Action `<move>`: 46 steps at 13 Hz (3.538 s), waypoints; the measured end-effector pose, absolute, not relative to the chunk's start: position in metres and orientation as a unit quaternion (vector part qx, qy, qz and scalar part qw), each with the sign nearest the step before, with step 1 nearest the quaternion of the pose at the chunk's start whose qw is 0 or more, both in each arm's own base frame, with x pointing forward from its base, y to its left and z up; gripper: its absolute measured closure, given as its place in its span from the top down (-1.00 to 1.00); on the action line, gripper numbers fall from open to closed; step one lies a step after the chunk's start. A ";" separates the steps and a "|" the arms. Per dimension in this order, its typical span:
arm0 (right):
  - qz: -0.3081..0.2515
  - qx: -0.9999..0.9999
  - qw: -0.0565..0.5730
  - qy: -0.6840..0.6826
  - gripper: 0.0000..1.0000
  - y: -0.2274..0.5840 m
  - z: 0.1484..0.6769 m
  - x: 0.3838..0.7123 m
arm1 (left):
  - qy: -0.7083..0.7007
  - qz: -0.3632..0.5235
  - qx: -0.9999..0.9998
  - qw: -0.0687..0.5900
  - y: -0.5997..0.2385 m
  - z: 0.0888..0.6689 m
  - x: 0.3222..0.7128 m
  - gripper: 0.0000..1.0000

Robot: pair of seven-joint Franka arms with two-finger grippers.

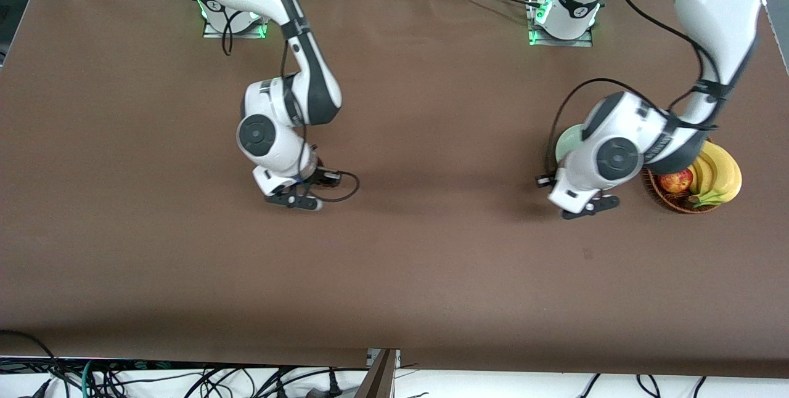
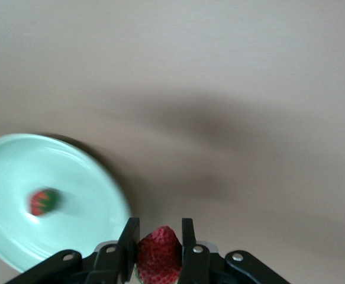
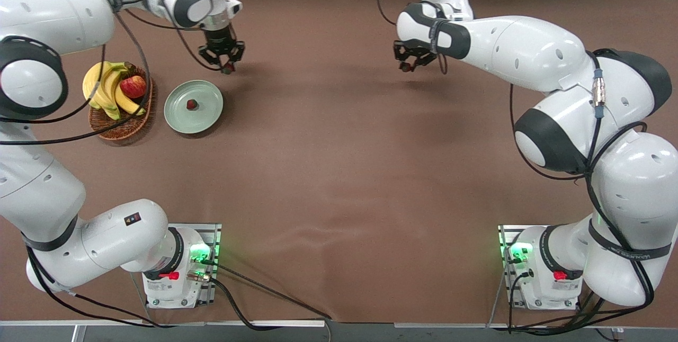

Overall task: Collect all strawberries into plate
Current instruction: 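Drop the strawberry on the plate while the right gripper grasps the third, then set the third strawberry down mid-table with the right gripper, then grasp the third strawberry with the left gripper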

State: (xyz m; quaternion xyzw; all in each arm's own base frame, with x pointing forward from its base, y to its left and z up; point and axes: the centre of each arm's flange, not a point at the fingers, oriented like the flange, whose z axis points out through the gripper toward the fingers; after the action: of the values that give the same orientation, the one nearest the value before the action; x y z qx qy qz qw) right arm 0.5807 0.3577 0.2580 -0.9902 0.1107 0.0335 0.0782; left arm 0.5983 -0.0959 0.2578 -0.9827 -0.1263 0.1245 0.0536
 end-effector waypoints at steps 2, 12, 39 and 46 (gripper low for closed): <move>0.039 -0.984 0.094 0.145 -0.24 0.402 0.263 0.569 | -0.104 0.147 -0.983 0.044 -0.046 0.243 0.592 -0.34; -0.020 -0.944 0.178 0.278 -0.17 0.572 0.204 0.483 | -0.044 0.176 -0.983 0.040 -0.028 0.196 0.564 0.16; 0.086 -0.994 0.040 0.046 0.97 0.284 0.440 0.615 | -0.079 0.018 -0.997 0.017 -0.430 0.222 0.495 1.00; 0.068 -0.997 -0.005 0.019 0.97 0.260 0.484 0.604 | -0.104 0.022 -0.994 -0.003 -0.410 0.183 0.518 1.00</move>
State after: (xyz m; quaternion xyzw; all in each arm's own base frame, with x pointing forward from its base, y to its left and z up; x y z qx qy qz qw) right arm 0.6039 0.2604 0.4836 -0.9975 0.0192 0.0683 -0.0049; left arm 0.5179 -0.4101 0.1831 -0.9943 -0.1041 0.0223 -0.0033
